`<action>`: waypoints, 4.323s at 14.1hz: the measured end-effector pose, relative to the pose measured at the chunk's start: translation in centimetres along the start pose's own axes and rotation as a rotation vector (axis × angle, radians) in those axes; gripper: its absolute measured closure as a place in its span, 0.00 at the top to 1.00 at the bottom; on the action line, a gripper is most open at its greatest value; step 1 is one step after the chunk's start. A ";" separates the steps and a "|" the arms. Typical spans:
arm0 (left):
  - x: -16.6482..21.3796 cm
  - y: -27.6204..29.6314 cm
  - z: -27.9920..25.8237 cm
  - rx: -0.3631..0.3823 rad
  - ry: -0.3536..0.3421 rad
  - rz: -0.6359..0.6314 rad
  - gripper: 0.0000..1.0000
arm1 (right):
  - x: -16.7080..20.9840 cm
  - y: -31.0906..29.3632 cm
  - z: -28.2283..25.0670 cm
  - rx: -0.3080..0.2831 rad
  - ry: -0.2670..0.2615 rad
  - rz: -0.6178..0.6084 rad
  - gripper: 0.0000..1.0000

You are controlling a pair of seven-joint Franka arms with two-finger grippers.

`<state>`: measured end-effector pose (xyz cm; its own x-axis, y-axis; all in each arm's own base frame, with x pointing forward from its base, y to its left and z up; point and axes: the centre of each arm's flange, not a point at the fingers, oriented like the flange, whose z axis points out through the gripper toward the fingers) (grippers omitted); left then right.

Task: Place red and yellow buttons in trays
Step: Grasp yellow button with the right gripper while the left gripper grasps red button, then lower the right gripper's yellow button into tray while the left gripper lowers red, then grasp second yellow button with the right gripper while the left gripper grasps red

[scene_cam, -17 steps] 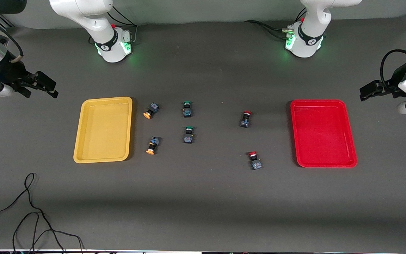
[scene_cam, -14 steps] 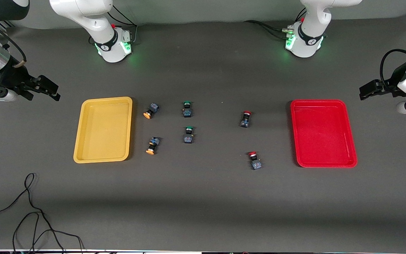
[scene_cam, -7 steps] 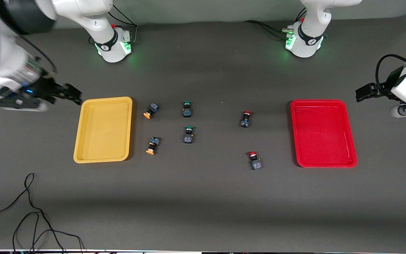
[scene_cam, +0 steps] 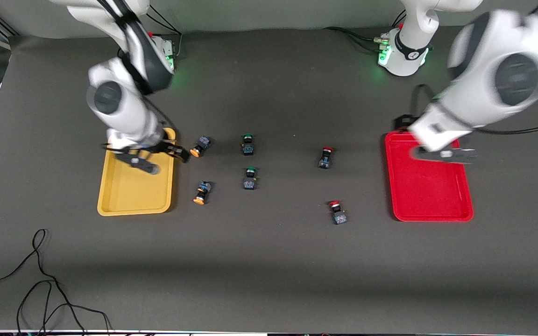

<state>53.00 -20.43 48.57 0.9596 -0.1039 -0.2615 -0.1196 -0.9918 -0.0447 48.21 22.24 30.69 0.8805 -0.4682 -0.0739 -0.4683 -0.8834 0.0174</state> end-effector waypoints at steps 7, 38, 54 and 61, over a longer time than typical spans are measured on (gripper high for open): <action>0.8 14.2 17.9 0.038 -0.005 0.009 1.00 | -4.0 1.0 13.6 -0.077 -0.115 0.159 1.00; 1.5 -18.3 24.5 -0.105 0.059 -0.193 0.33 | 9.6 3.9 -1.3 0.002 -0.107 0.140 1.00; 10.0 -2.1 9.1 -0.101 0.098 -0.291 1.00 | 8.9 -5.3 9.0 0.009 -0.126 0.147 0.33; 18.7 11.3 21.0 -0.135 0.139 -0.446 1.00 | 14.9 8.5 1.8 -0.029 -0.107 0.136 0.33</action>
<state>64.24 -32.05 22.89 0.9360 0.3334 -0.1131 0.3360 -0.9418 0.0048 57.18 7.76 27.98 0.7959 -0.5798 -0.1745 -0.5787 -0.8132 0.0626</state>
